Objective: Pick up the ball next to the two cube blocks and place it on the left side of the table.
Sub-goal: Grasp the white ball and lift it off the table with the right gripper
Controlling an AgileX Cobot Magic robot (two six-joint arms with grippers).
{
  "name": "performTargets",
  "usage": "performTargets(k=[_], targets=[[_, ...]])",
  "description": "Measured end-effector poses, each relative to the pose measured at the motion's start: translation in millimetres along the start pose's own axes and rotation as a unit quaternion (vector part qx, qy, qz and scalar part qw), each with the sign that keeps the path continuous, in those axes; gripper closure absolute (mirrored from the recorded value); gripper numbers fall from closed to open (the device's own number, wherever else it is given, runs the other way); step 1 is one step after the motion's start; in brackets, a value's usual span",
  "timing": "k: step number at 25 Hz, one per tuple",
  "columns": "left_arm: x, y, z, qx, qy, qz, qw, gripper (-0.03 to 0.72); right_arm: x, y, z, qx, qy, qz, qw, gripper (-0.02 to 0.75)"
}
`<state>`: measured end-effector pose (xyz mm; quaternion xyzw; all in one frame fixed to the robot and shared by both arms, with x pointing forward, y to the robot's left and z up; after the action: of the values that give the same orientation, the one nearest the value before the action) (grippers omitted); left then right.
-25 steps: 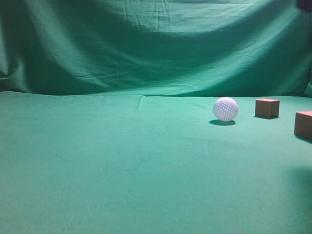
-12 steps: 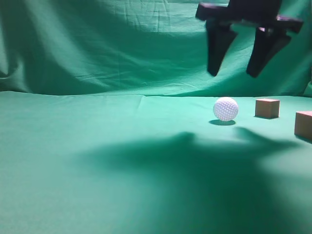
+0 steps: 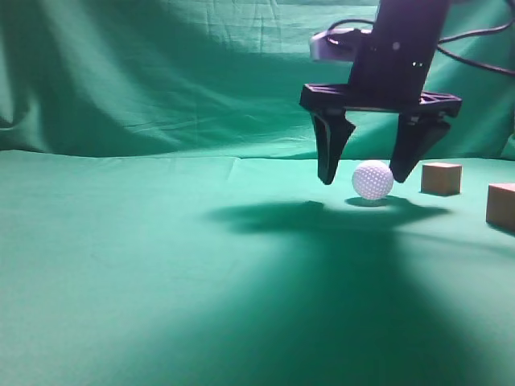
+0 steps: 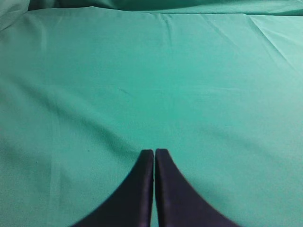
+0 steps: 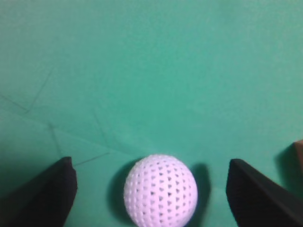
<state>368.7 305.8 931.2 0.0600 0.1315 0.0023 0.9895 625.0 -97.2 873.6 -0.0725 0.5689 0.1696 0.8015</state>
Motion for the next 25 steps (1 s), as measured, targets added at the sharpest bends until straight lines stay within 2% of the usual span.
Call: performTargets(k=[2, 9, 13, 17, 19, 20, 21, 23, 25], targets=[[0.0, 0.0, 0.0, 0.000, 0.000, 0.000, 1.000, 0.688, 6.0, -0.3, 0.1, 0.000, 0.002, 0.000, 1.000, 0.108], [0.0, 0.0, 0.0, 0.000, 0.000, 0.000, 1.000, 0.688, 10.9, -0.5, 0.6, 0.000, 0.000, -0.001, 1.000, 0.411], [0.0, 0.0, 0.0, 0.000, 0.000, 0.000, 1.000, 0.688, 9.4, -0.2, 2.0, 0.000, 0.001, 0.000, 1.000, 0.414], [0.0, 0.0, 0.0, 0.000, 0.000, 0.000, 1.000, 0.688, -12.7, 10.2, 30.4, 0.012, -0.023, 0.021, 0.999, 0.414], [0.0, 0.0, 0.0, 0.000, 0.000, 0.000, 1.000, 0.688, -32.9, 29.8, 56.2, 0.026, -0.059, 0.073, 0.995, 0.414], [0.0, 0.0, 0.0, 0.000, 0.000, 0.000, 1.000, 0.688, -60.7, 59.7, 84.5, 0.004, -0.110, 0.144, 0.983, 0.414], [0.0, 0.0, 0.0, 0.000, 0.000, 0.000, 1.000, 0.688, -73.8, 79.6, 97.8, -0.007, -0.138, 0.183, 0.973, 0.414], [0.0, 0.0, 0.0, 0.000, 0.000, 0.000, 1.000, 0.688, -92.7, 120.1, 117.8, -0.048, -0.191, 0.240, 0.951, 0.414], [0.0, 0.0, 0.0, 0.000, 0.000, 0.000, 1.000, 0.688, -97.0, 166.5, 128.7, -0.084, -0.229, 0.279, 0.929, 0.414]])
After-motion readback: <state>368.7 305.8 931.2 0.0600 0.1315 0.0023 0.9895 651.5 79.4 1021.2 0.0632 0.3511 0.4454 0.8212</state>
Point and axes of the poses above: a point on each arm's last joint axis where the gripper is mounted, x pointing out along that axis toward the gripper, y along the wrist's bending axis when the last joint is at zero, z = x × y, the point moved 8 cm from there along x, pointing out along that axis toward the gripper, and after that the axes turned 4 degrees about x, right-handed, at the moved point
